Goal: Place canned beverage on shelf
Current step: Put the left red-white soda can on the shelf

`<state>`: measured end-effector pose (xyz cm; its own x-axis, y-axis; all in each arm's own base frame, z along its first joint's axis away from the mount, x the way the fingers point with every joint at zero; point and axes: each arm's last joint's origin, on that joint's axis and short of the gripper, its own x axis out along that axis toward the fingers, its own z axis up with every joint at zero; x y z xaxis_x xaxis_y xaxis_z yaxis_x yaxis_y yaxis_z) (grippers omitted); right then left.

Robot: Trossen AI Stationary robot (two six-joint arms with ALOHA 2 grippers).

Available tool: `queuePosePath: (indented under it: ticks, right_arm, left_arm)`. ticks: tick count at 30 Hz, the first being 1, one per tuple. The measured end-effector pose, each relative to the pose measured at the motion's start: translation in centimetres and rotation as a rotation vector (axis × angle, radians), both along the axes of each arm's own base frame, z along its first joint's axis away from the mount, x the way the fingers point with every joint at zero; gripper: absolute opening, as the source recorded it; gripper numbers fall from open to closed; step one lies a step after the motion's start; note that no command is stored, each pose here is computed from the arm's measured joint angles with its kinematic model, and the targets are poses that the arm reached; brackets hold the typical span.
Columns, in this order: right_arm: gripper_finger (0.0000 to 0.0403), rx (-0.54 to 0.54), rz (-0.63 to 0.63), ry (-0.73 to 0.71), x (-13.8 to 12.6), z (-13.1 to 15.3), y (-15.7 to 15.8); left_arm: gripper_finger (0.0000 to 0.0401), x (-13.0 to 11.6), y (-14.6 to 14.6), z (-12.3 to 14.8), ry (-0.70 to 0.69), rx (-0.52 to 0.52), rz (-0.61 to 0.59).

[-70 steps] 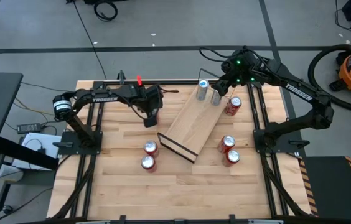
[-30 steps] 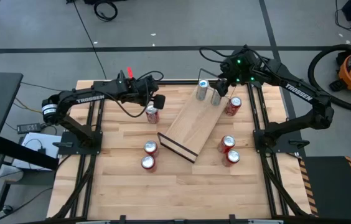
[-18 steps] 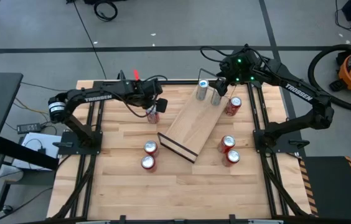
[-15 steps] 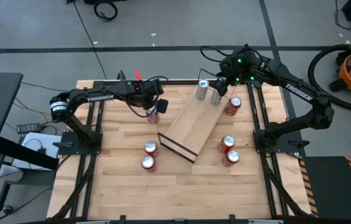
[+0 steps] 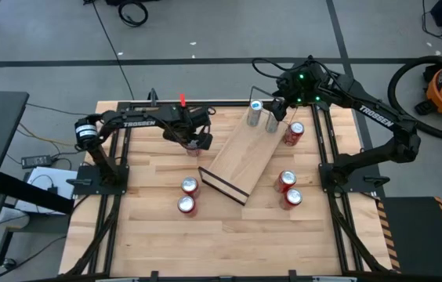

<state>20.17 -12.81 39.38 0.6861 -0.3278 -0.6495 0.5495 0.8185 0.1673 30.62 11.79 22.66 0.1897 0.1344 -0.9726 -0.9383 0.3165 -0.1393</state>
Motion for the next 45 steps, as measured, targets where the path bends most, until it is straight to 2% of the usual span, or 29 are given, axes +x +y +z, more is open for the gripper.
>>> queuePosePath:
  ticks: [5, 10, 13, 19, 24, 27, 32, 39, 45]
  right_arm:
    - [0.0345, 0.0, 0.0, 0.0, 0.0, 0.0, 0.0]
    - [0.0345, 0.0, -0.001, 0.0, 0.0, 0.0, 0.0]
    - [0.0345, 0.002, -0.002, -0.001, 0.0, 0.0, 0.0]
    - [0.0345, 0.007, -0.007, -0.003, 0.0, 0.0, 0.0]
    - [0.0345, 0.013, -0.013, -0.006, 0.0, 0.0, 0.0]
    - [0.0345, 0.017, -0.017, -0.007, 0.0, 0.0, 0.0]
    - [0.0345, 0.033, -0.032, -0.015, 0.0, 0.0, 0.0]
    - [0.0345, 0.029, -0.048, 0.005, -0.1, -0.1, 0.0]
    - [0.0345, 0.05, -0.073, 0.075, -0.6, -0.6, 0.2]
  left_arm:
    - [0.0386, -0.1, 1.0, -0.7, 0.013, -0.03, -0.017]
    - [0.0336, -0.7, 2.2, -0.5, 0.008, -0.03, -0.084]
    - [0.0309, -0.9, 3.1, -0.4, -0.033, -0.052, -0.169]
    - [0.0309, -1.4, 4.2, 0.0, -0.135, -0.121, -0.432]
    - [0.0324, -0.8, 4.8, 1.6, -0.168, 0.009, -0.709]
    - [0.0327, -0.3, 5.0, 2.9, -0.143, 0.115, -0.816]
    - [0.0329, 0.9, 5.6, 5.8, -0.181, 0.232, -0.894]
    - [0.033, 4.6, 6.6, 8.0, -0.184, 0.267, -0.983]
    - [0.0331, 8.0, 7.5, 8.2, -0.204, 0.298, -1.025]
